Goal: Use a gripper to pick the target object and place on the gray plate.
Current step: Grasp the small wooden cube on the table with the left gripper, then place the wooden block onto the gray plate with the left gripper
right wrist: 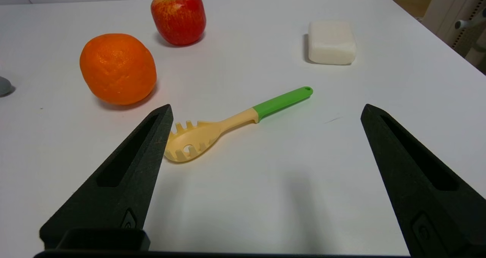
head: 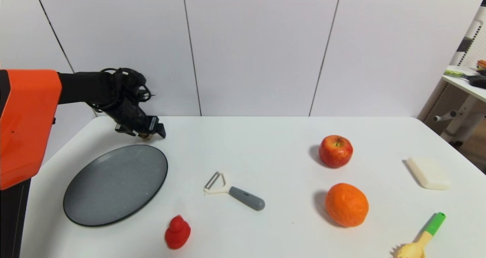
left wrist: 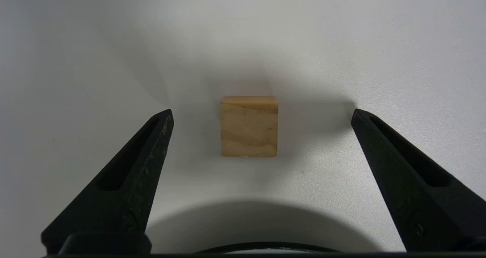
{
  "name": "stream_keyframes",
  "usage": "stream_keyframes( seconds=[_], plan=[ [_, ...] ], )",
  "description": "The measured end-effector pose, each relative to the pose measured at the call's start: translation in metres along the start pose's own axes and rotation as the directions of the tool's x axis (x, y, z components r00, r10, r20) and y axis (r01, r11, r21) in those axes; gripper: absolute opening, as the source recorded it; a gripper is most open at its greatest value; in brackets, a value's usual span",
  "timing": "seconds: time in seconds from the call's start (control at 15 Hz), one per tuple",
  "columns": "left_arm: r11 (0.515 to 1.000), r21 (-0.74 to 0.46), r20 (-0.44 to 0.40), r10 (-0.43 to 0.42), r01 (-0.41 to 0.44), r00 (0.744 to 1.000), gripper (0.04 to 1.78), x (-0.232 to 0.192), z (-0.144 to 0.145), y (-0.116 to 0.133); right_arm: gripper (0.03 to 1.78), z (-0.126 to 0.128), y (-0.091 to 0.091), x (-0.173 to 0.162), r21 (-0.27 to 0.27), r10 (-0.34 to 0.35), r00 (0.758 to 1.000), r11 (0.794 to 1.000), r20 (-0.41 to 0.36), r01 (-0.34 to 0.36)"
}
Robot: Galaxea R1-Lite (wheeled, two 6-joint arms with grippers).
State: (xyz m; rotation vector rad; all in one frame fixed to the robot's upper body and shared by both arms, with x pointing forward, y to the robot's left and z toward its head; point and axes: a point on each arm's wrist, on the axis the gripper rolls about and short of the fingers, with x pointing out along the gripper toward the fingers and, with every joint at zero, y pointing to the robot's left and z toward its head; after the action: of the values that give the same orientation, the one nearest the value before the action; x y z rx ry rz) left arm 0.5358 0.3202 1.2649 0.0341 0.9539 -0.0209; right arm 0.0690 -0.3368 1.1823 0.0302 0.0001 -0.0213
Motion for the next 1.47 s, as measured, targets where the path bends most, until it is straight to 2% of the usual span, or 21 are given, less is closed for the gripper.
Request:
stream_keyframes(
  seconds=[0.07, 0.27, 0.47, 0.6, 0.87, 1.0, 1.27, 1.4, 1.47],
  plan=[
    [1.0, 0.0, 0.0, -0.001, 0.001, 1.0, 1.61, 0.0, 0.0, 0.0, 1.71, 0.0, 0.0, 0.0, 0.0, 0.0, 1.0, 1.0, 0.0, 0.0],
    [1.0, -0.001, 0.0, 0.0, 0.0, 1.0, 1.12, 0.002, 0.0, 0.001, 1.71, 0.0, 0.0, 0.0, 0.0, 0.0, 1.0, 1.0, 0.0, 0.0],
    [1.0, -0.013, -0.002, 0.009, -0.009, 1.0, 0.81, 0.004, 0.0, 0.007, 1.71, 0.0, 0.0, 0.0, 0.0, 0.0, 1.0, 1.0, 0.0, 0.0],
    [1.0, -0.019, -0.004, 0.013, -0.013, 1.0, 0.4, 0.006, -0.001, 0.01, 1.71, 0.0, 0.0, 0.0, 0.0, 0.0, 1.0, 1.0, 0.0, 0.0],
    [1.0, -0.018, 0.002, 0.021, -0.021, 1.0, 0.41, 0.006, 0.0, 0.016, 1.71, 0.0, 0.0, 0.0, 0.0, 0.0, 1.0, 1.0, 0.0, 0.0],
    [1.0, -0.011, 0.032, 0.022, -0.021, 0.999, 0.41, -0.004, 0.003, 0.016, 1.71, 0.0, 0.0, 0.0, 0.0, 0.0, 1.0, 1.0, 0.0, 0.0],
    [1.0, -0.001, 0.107, 0.017, -0.017, 0.994, 0.41, -0.069, 0.007, 0.012, 1.71, 0.0, 0.0, 0.0, 0.0, 0.0, 1.0, 1.0, 0.0, 0.0],
    [1.0, 0.011, 0.093, 0.007, -0.008, 0.996, 0.41, -0.109, -0.005, 0.006, 1.71, 0.0, 0.0, 0.0, 0.0, 0.0, 1.0, 1.0, 0.0, 0.0],
    [1.0, 0.018, 0.056, 0.002, -0.003, 0.998, 0.41, -0.123, -0.017, 0.003, 1.71, 0.0, 0.0, 0.0, 0.0, 0.0, 1.0, 1.0, 0.0, 0.0]
  ],
)
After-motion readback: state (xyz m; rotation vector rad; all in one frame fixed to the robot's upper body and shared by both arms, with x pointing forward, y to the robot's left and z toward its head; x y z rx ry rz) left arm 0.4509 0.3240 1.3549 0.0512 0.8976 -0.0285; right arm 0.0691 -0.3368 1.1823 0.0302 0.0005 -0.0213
